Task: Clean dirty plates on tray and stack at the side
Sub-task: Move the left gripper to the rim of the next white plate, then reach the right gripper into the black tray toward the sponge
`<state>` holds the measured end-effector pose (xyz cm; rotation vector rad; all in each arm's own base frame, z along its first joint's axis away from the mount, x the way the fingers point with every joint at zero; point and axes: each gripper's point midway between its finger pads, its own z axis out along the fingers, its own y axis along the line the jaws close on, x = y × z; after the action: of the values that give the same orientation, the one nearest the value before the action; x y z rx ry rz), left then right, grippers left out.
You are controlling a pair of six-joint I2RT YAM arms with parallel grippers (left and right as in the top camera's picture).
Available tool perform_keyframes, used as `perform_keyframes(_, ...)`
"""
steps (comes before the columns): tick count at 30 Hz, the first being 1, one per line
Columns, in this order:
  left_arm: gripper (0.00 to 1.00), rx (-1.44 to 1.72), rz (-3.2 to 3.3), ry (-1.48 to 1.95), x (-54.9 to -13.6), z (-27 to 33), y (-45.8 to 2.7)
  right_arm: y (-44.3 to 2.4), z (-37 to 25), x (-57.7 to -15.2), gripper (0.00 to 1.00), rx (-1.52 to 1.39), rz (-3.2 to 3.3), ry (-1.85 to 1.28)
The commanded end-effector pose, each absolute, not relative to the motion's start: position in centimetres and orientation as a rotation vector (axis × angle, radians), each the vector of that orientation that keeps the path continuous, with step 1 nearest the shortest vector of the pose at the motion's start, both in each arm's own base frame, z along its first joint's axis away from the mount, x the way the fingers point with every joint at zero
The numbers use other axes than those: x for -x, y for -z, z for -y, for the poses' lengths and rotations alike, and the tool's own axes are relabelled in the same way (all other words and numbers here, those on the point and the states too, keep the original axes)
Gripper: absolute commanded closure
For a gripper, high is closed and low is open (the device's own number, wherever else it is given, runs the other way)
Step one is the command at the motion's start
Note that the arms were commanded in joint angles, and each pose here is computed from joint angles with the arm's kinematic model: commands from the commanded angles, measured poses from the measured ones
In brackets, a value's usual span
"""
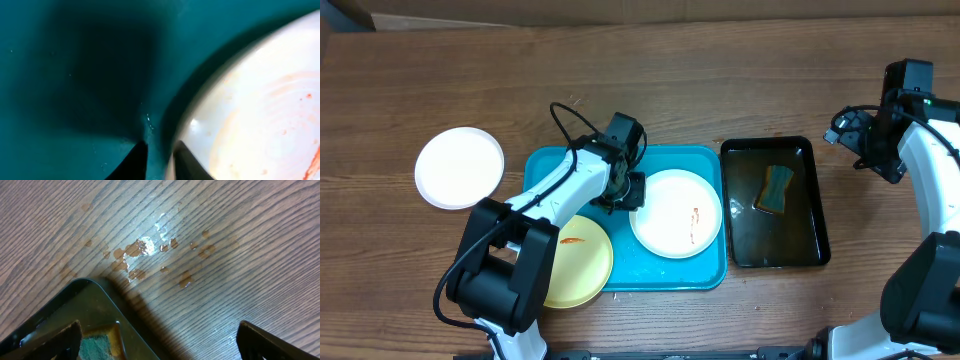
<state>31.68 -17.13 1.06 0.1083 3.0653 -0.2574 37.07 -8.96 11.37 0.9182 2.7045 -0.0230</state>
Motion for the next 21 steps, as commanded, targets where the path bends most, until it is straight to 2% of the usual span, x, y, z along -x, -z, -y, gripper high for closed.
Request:
perform_keyframes(1,0.88,-0.09,-3.068,0.237,-31.6,16.8,-0.8,-11.9,9.3,-37.5,0.0,-0.915,-2.684,0.031)
perform_keyframes(4,0.96,-0.089,-3.07,0.232,-31.6,16.8,-0.8,-11.9,9.3,-37.5,0.0,-0.915,-2.684,0.031)
perform_keyframes(11,0.96,0.124,-3.041,0.119,-32.3,15.4,-0.6,-11.9,9.3,-37.5,0.0,-0.914,-2.683,0.03)
perform_keyframes(17,0.96,0.14,-3.013,0.078,-32.9,14.9,-0.7,-11.9,9.3,-37.5,0.0,-0.92,-2.681,0.027)
perform_keyframes(21,0.96,0.136,-3.012,0.079,-32.9,14.9,-0.7,-11.9,7.3,-38.0,0.0,-0.903,-2.696,-0.142)
